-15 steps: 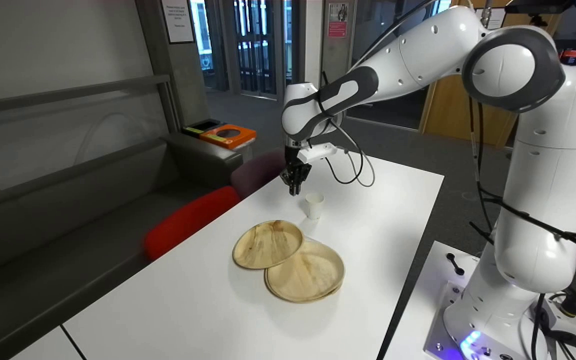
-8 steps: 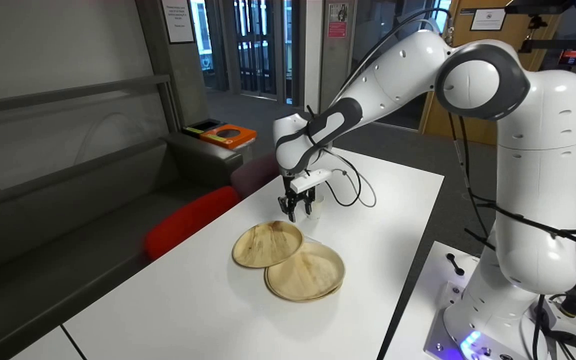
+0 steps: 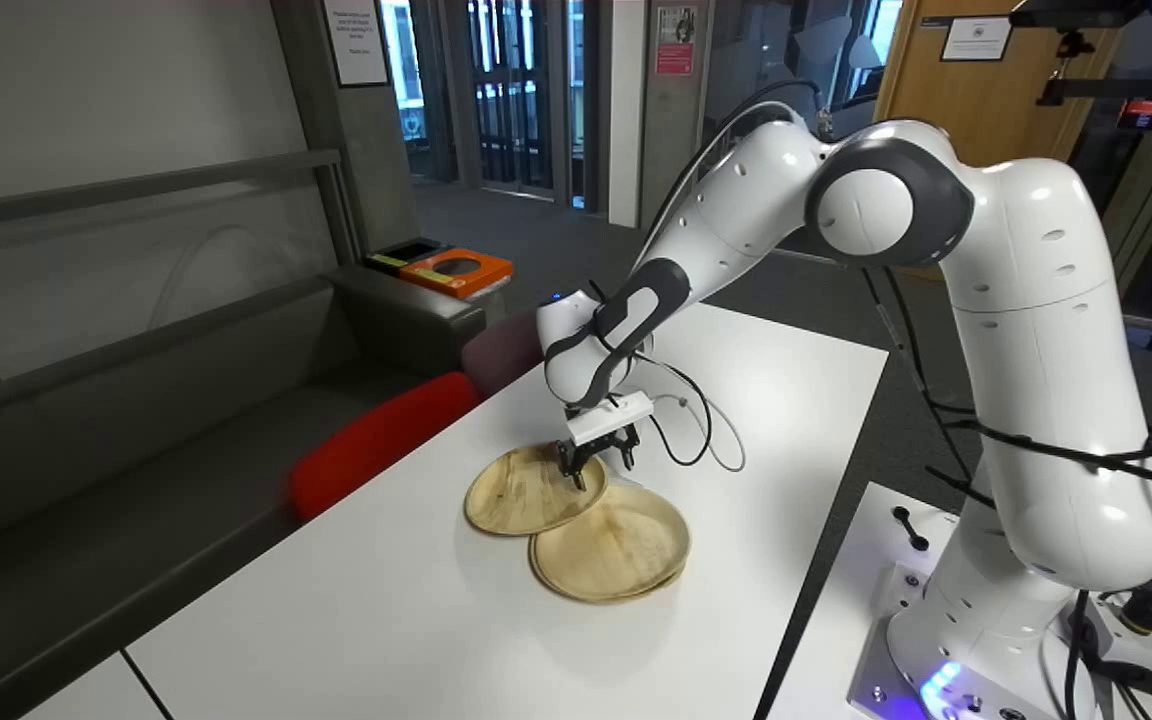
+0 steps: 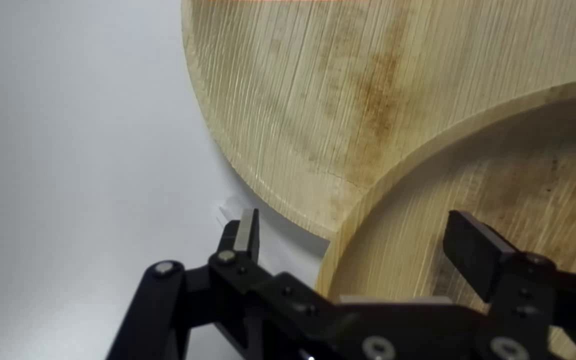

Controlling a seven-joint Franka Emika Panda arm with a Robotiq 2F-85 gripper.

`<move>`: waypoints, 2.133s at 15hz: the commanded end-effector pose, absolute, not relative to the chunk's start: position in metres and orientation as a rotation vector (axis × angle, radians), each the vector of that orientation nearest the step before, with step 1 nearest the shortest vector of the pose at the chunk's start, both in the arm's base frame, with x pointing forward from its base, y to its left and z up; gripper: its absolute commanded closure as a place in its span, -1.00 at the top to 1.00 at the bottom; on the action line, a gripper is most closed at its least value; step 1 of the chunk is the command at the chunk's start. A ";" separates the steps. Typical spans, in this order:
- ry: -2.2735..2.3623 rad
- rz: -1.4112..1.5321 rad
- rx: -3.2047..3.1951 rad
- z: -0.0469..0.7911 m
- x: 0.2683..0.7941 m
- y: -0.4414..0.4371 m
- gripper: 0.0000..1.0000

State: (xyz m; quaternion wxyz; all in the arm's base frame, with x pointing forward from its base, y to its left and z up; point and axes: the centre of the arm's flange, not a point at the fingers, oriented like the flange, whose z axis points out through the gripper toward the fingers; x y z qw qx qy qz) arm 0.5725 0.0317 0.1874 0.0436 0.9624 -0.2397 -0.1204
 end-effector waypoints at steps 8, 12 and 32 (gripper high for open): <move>-1.153 -0.197 2.862 0.174 0.587 0.026 0.39; -1.273 -0.135 2.855 0.172 0.592 0.026 -0.22; -1.365 0.090 2.831 0.182 0.608 0.085 0.01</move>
